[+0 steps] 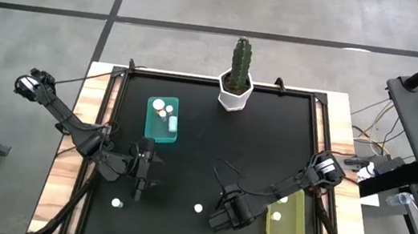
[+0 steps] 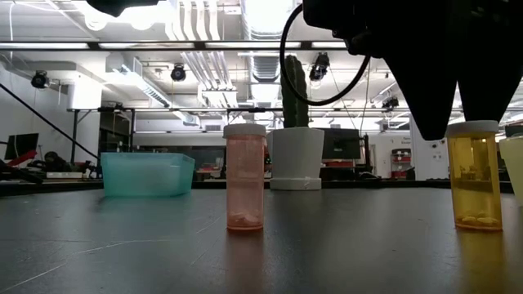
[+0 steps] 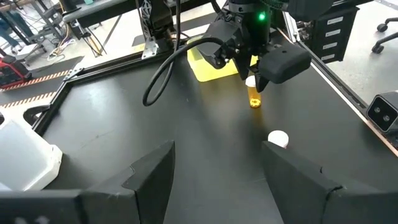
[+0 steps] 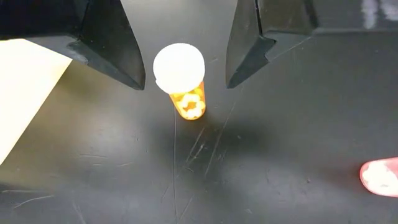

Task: Pick and place medicine bottles into bin by pill shape (circle, oval)
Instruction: Put the orange tablet bottle into the yellow bin

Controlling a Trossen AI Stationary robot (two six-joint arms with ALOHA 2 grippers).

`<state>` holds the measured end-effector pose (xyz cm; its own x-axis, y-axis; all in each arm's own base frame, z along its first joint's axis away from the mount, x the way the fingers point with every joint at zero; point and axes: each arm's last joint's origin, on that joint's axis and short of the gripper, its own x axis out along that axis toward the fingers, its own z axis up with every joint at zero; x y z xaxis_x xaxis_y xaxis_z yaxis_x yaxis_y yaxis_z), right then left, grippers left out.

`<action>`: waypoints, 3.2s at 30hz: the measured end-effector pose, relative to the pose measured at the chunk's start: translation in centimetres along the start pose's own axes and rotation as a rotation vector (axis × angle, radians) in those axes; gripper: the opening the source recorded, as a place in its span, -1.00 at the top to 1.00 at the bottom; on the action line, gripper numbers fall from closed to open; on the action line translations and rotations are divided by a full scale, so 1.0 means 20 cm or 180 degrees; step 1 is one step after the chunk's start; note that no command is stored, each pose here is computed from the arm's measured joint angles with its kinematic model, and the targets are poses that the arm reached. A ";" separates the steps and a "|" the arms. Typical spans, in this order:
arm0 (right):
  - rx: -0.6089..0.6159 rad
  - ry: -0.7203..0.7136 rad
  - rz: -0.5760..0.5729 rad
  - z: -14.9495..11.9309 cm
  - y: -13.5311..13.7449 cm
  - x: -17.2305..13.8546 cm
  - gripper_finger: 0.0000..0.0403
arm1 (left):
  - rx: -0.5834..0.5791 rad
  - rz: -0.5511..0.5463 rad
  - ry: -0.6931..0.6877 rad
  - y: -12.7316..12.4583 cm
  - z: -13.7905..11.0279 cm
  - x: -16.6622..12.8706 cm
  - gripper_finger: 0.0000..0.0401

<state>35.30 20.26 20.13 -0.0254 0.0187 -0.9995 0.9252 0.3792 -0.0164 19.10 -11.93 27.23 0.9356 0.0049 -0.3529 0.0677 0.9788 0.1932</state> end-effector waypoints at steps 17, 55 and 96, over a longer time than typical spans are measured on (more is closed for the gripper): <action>-0.0010 -0.0013 -0.0013 0.00 0.00 0.02 0.16 | 0.0000 0.0000 0.0000 0.00 0.00 0.00 -0.10; -0.0349 0.0041 0.0106 -0.12 -0.43 -0.57 0.44 | -0.0028 -0.0003 -0.0046 0.00 0.01 0.00 -0.10; -0.0387 0.0017 -0.0169 -0.13 -1.02 -0.35 0.45 | -0.0038 -0.0003 -0.0062 0.00 0.01 0.00 -0.10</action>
<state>15.64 14.79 27.61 -0.0753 0.0004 -0.9972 0.8698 0.4890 -0.0655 19.18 -12.00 27.42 0.9421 0.0000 -0.3353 0.0647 0.9812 0.1818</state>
